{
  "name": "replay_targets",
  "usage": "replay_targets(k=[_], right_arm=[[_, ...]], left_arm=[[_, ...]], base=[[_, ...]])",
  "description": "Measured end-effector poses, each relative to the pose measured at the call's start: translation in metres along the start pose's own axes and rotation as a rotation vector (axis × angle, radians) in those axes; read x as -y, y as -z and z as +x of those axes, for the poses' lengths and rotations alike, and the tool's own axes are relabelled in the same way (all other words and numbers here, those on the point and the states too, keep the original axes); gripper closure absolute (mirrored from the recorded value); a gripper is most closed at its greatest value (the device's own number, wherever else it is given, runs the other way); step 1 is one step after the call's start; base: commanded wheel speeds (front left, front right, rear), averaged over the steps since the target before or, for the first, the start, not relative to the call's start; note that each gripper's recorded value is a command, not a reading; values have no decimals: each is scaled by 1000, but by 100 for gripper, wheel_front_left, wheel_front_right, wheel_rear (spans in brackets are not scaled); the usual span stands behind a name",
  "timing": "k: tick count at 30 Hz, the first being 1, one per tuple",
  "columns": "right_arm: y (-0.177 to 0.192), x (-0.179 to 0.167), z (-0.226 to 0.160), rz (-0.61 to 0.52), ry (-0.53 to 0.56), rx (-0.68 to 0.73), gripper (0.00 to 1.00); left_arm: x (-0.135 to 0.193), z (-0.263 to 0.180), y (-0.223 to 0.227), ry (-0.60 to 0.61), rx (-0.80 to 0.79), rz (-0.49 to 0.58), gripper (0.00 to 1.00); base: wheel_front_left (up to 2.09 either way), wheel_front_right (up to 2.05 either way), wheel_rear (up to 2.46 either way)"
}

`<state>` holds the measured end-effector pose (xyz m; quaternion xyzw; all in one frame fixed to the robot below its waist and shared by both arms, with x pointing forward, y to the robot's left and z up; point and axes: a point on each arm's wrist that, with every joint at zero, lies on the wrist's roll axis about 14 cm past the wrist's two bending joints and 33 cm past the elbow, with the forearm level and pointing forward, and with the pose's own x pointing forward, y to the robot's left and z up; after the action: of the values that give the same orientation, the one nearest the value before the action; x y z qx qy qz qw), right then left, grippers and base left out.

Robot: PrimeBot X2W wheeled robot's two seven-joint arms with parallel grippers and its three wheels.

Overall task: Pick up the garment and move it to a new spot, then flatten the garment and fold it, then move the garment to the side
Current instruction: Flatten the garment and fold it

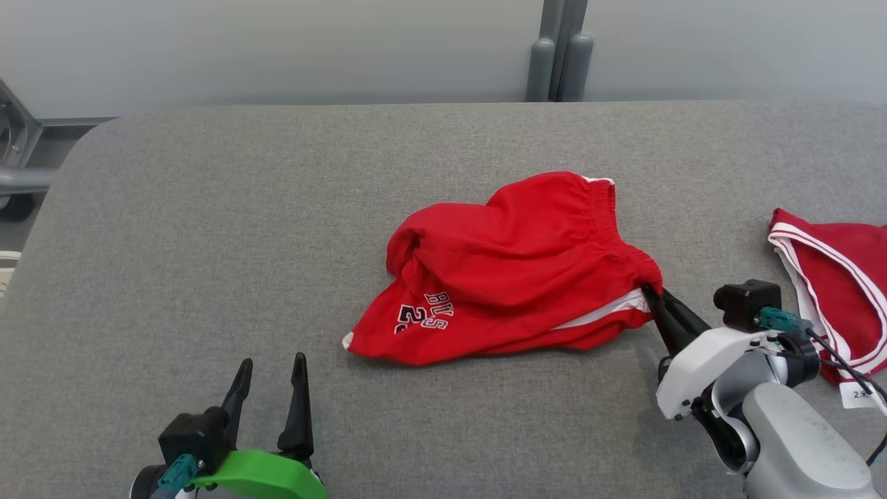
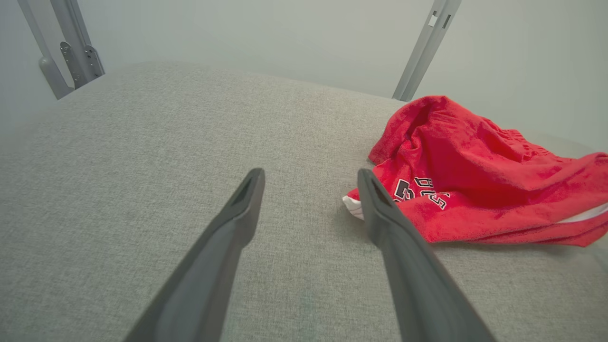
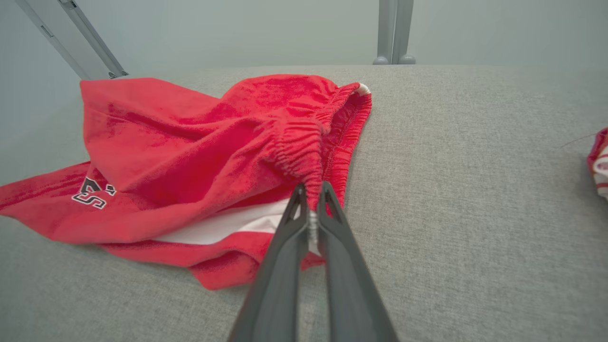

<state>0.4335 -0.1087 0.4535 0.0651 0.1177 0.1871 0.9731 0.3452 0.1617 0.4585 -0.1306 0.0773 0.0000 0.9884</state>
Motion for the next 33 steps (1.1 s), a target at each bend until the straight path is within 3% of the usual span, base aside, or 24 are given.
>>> replay_targets(k=[11, 17, 24, 33], right_arm=[[5, 25, -16, 24, 88, -11, 100], [7, 36, -21, 17, 126, -14, 100], [9, 38, -23, 17, 139, -25, 100], [9, 39, -23, 15, 144, -25, 100]], left_arm=[[8, 6, 5, 26, -12, -2, 0], [27, 5, 19, 110, -61, 28, 0], [49, 7, 52, 248, -173, 171, 0], [54, 13, 75, 349, -245, 333, 0]], base=[[0, 0, 0], [0, 0, 0], [0, 0, 0], [0, 0, 0]])
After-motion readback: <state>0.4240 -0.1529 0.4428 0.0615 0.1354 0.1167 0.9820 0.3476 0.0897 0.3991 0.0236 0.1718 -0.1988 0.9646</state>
